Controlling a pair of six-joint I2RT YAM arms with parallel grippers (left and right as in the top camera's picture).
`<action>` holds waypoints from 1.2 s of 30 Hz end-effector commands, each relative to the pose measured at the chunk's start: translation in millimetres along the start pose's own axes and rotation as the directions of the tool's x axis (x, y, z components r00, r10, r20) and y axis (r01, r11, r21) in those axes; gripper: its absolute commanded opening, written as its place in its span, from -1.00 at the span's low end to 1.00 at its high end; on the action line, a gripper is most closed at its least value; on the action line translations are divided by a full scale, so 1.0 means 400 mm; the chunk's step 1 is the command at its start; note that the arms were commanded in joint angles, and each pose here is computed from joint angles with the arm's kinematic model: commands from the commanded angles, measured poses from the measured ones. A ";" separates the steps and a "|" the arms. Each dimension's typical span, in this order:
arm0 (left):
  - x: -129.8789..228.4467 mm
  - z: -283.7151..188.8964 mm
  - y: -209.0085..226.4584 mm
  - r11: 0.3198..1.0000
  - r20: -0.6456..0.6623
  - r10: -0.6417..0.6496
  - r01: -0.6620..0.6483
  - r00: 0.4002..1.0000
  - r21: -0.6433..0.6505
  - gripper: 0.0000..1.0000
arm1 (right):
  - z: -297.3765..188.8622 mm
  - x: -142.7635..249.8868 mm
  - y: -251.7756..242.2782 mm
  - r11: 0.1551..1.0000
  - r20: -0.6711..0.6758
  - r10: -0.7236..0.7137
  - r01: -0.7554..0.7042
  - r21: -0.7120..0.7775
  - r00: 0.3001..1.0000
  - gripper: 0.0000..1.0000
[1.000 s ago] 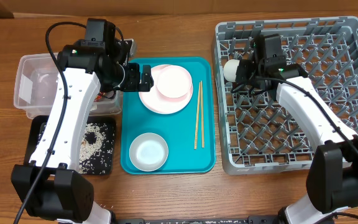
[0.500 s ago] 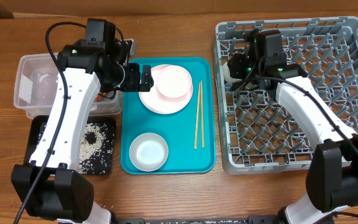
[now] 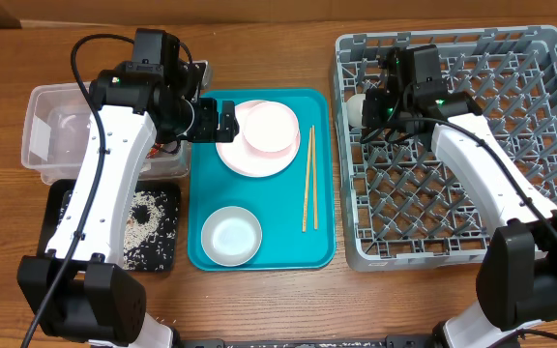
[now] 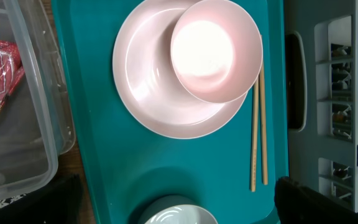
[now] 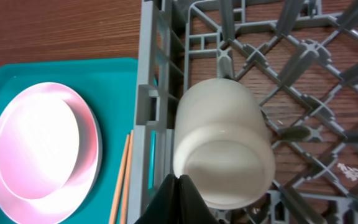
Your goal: Sort waste into correct bins and load items into the dishwasher
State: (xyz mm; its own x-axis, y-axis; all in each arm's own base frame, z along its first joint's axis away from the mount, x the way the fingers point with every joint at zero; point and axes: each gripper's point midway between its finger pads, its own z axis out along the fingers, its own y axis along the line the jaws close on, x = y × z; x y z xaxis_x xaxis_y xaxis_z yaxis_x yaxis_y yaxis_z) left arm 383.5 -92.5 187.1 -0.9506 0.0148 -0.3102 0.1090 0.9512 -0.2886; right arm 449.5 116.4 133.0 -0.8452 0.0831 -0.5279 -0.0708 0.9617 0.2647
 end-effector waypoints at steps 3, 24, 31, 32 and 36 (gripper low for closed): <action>-0.003 -0.018 -0.009 1.000 0.019 0.020 -0.020 1.000 -0.003 1.00 | 0.000 -0.037 -0.035 0.996 0.044 -0.011 0.007 0.090 0.999 -0.92; -0.004 -0.018 -0.004 1.000 0.020 0.021 -0.021 1.000 -0.016 1.00 | 0.052 -0.056 -0.037 0.997 0.074 -0.008 0.002 0.079 0.997 -0.92; -0.004 -0.018 -0.006 1.000 0.019 0.022 -0.022 1.000 -0.016 1.00 | 0.054 -0.093 -0.028 0.998 0.135 -0.016 0.007 0.064 0.991 -0.85; -0.004 -0.018 -0.006 1.000 0.020 0.022 -0.022 1.000 -0.016 1.00 | 0.054 -0.098 -0.026 0.998 0.143 -0.017 0.008 0.062 0.990 -0.85; -0.004 -0.018 -0.005 1.000 0.020 0.022 -0.021 1.000 -0.016 1.00 | 0.053 -0.105 -0.025 0.998 0.154 -0.019 0.010 0.059 0.988 -0.80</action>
State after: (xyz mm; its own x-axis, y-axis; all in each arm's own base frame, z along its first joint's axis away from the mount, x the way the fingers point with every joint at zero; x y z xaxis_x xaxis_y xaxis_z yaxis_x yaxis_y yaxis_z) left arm 383.9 -90.7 186.6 -0.9501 0.0148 -0.3117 0.1062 0.9545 -0.2785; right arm 487.8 108.9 128.0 -0.7701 0.1009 -0.6299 -0.0470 0.9758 0.2138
